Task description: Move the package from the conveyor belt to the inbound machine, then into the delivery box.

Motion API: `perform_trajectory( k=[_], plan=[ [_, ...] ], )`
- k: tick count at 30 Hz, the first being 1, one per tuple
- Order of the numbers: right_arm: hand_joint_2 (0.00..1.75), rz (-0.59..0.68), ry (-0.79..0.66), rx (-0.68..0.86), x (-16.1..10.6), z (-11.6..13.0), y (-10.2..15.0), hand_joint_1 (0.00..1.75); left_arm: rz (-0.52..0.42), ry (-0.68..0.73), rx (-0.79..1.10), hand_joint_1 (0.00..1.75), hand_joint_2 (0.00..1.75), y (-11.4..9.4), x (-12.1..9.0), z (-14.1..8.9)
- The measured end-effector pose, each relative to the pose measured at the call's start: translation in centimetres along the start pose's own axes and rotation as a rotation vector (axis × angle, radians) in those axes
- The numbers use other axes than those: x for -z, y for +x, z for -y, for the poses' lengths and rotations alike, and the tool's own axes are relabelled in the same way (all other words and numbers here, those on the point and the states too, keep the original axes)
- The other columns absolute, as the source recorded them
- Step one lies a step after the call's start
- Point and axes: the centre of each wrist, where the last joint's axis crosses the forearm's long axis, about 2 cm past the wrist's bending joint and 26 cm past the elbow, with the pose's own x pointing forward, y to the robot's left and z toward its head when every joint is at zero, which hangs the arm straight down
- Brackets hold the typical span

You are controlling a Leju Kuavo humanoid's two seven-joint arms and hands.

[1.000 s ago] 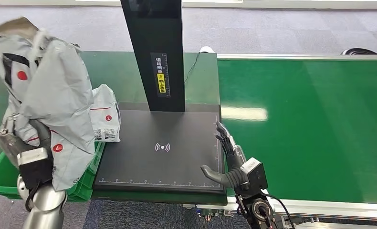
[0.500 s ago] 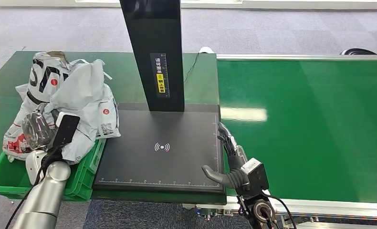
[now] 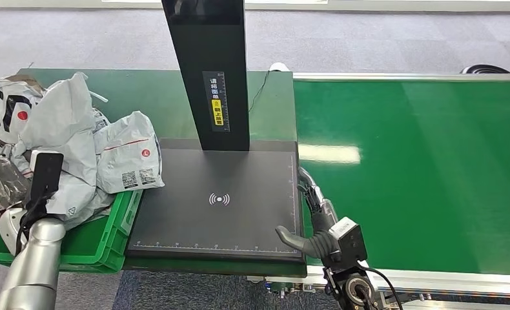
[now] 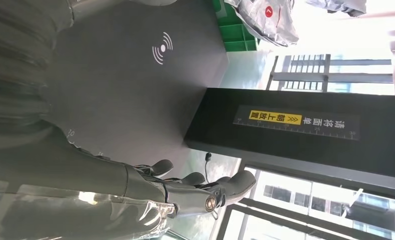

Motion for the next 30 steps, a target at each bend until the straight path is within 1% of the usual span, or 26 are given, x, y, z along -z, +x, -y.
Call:
perform_trajectory(
  k=[2,3,4,7,11,15,17,22,25,27,30],
  plan=[
    [1.75,-0.001,0.000,0.001,0.0,0.0,0.0,0.00,0.001,-0.013,0.001,0.34,1.75,-0.1,-0.1,0.0],
    [1.75,-0.001,0.001,0.001,-0.1,0.0,0.0,0.00,0.001,-0.019,0.001,0.03,1.75,-0.1,-0.2,0.0],
    [1.75,0.000,0.001,0.002,-0.1,0.0,0.0,0.00,0.002,-0.024,0.001,0.00,1.75,-0.2,-0.3,0.0],
    [1.75,0.002,0.001,0.001,0.0,0.1,0.0,0.00,0.009,-0.043,-0.006,0.00,1.75,-0.1,-0.7,-0.1],
    [1.75,0.004,-0.004,-0.003,0.0,0.3,0.0,0.00,0.036,-0.047,-0.056,0.00,1.75,0.4,-1.7,-0.4],
    [1.75,0.006,-0.012,-0.007,-0.1,0.5,0.0,0.00,0.093,-0.020,-0.141,0.00,1.75,1.4,-3.6,-0.8],
    [1.75,0.008,-0.016,-0.008,-0.1,0.6,0.0,0.00,0.128,0.017,-0.186,0.00,1.75,2.0,-4.7,-1.0],
    [1.75,0.008,-0.025,-0.008,-0.7,0.8,-0.2,0.00,0.234,0.207,-0.316,0.00,1.75,4.4,-7.7,-2.2],
    [1.75,0.000,-0.034,-0.004,-1.2,0.8,-0.4,0.00,0.291,0.292,-0.409,0.00,1.75,6.2,-9.3,-3.3],
    [1.75,-0.006,-0.044,-0.006,-1.7,0.7,-0.4,0.00,0.322,0.326,-0.458,0.00,1.75,7.7,-9.9,-4.0],
    [1.75,-0.014,-0.067,-0.018,-2.5,0.6,-0.2,0.00,0.374,0.359,-0.513,0.00,1.75,9.9,-10.1,-4.6]
  ],
)
